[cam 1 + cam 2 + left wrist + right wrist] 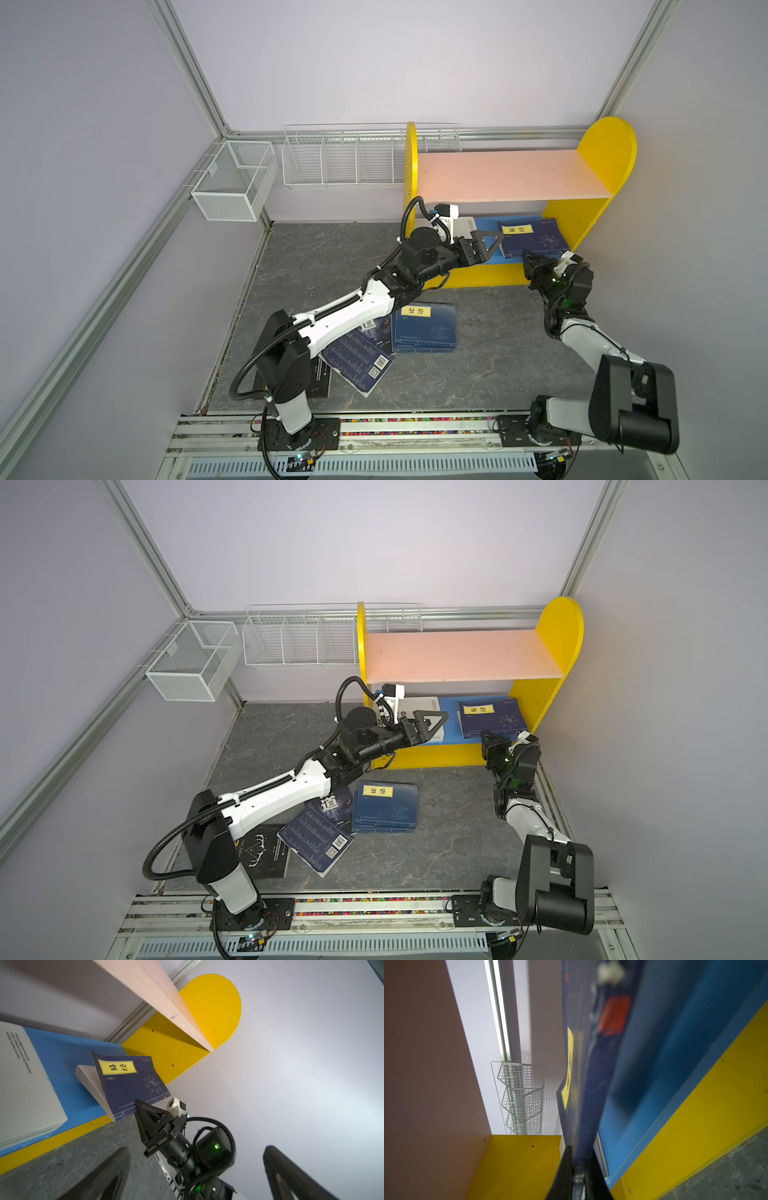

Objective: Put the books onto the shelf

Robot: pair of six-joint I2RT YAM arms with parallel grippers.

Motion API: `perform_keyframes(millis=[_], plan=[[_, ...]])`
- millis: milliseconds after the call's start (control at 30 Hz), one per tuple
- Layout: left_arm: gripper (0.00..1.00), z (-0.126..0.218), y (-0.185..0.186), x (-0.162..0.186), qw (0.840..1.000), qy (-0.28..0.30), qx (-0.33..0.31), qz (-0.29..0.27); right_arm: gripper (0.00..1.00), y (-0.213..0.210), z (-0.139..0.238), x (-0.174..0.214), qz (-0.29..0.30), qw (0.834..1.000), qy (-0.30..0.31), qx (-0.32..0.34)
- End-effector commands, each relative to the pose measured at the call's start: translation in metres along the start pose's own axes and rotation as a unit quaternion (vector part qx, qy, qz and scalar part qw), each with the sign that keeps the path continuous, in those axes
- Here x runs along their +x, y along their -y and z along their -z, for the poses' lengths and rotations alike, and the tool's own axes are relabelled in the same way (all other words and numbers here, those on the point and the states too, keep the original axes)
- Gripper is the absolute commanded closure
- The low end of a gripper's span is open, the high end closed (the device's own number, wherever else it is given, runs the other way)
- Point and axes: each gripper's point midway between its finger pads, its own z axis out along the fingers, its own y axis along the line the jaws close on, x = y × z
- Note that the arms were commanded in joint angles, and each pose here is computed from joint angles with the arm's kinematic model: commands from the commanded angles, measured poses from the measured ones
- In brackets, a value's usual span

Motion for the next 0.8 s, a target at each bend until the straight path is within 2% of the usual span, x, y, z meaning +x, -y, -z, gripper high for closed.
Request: perform_keyframes(millis=[0,167,433,600,767], plan=[[0.00,0.021,-0.023,0.031,0.997,-0.045,-0.033,-0.052,0.93,-0.032,-0.006,-0.015,-0.010,0.997,0.010,-0.069],[0.00,0.071,-0.040,0.041,0.994,-0.036,-0.080,-0.072,0.93,-0.012,-0.012,-0.030,-0.013,0.999,0.026,-0.041],[0.00,0.153,-0.063,0.026,0.979,0.034,-0.176,-0.099,0.92,0.016,-0.015,-0.032,0.018,0.998,0.016,0.060],[0.00,0.180,-0.073,0.014,0.973,0.069,-0.196,-0.095,0.91,0.035,-0.011,-0.036,0.020,0.994,0.028,0.099],[0.00,0.188,-0.078,0.013,0.971,0.075,-0.204,-0.098,0.88,0.046,-0.013,-0.039,0.009,0.993,0.032,0.116]])
